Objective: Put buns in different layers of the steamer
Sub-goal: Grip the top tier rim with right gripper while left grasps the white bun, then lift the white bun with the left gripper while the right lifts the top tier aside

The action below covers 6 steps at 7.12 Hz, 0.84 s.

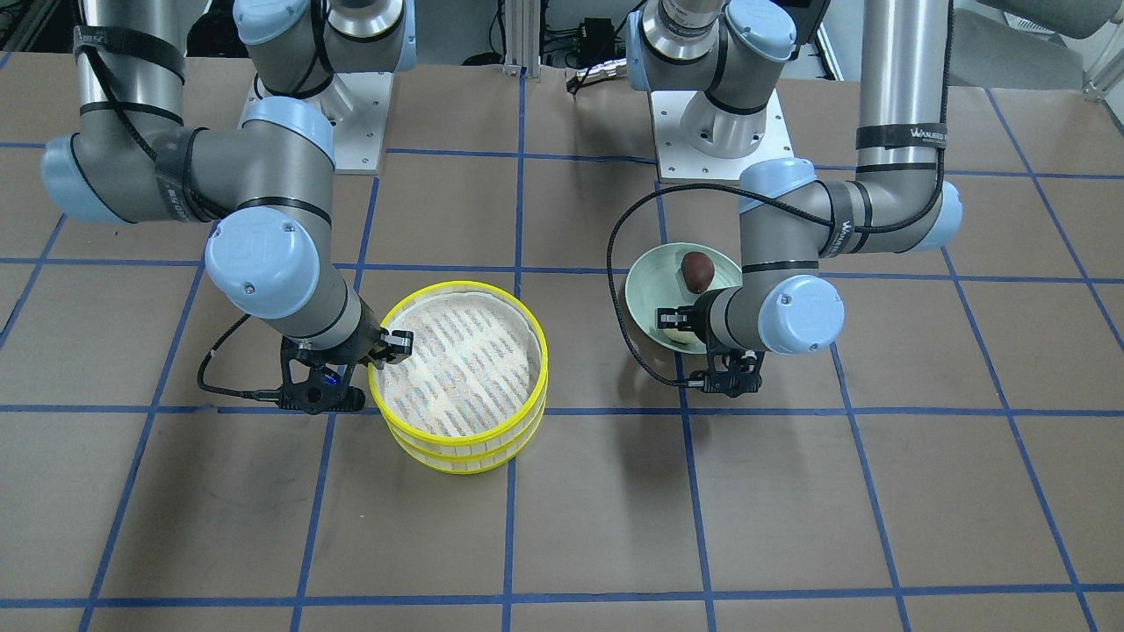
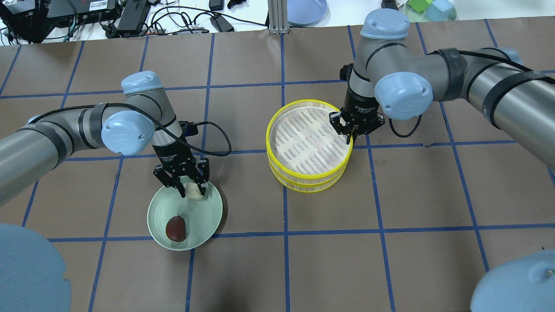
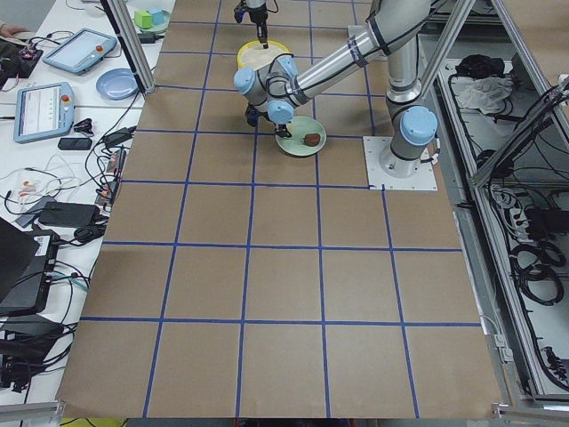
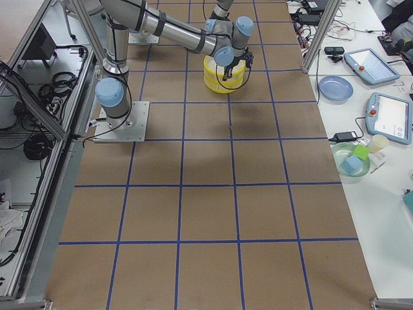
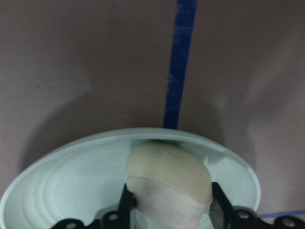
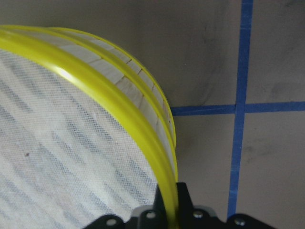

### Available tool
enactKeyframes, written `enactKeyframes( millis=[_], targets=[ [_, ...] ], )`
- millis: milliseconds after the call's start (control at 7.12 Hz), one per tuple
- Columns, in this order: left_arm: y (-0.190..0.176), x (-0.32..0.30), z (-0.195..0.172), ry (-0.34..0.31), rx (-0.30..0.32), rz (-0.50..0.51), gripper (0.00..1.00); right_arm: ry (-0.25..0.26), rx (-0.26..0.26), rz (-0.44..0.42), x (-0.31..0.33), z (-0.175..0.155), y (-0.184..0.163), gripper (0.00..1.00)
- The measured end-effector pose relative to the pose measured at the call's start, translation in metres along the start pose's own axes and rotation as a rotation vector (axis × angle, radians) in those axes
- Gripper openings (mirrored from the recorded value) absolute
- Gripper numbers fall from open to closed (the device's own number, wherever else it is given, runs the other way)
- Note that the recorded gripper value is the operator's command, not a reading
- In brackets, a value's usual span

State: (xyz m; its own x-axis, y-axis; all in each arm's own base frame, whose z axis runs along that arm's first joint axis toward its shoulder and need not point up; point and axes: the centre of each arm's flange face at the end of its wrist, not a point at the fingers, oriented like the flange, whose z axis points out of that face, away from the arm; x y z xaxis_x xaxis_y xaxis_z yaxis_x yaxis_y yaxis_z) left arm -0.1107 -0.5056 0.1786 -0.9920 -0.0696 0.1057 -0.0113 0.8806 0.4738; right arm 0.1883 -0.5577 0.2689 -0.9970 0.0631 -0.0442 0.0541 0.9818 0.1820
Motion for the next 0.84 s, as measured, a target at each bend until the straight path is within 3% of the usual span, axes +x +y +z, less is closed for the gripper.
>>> enactKeyframes(
  millis=[281,843],
  targets=[
    [0.003,0.003,-0.022,-0.003,0.041,-0.031,0.00,-0.011,-0.002,0.024,-0.001,-0.007,0.004,0.15],
    [0.036,0.016,-0.130,-0.009,0.122,-0.132,0.00,-0.029,-0.007,0.018,0.018,-0.051,0.020,0.15]
  ],
)
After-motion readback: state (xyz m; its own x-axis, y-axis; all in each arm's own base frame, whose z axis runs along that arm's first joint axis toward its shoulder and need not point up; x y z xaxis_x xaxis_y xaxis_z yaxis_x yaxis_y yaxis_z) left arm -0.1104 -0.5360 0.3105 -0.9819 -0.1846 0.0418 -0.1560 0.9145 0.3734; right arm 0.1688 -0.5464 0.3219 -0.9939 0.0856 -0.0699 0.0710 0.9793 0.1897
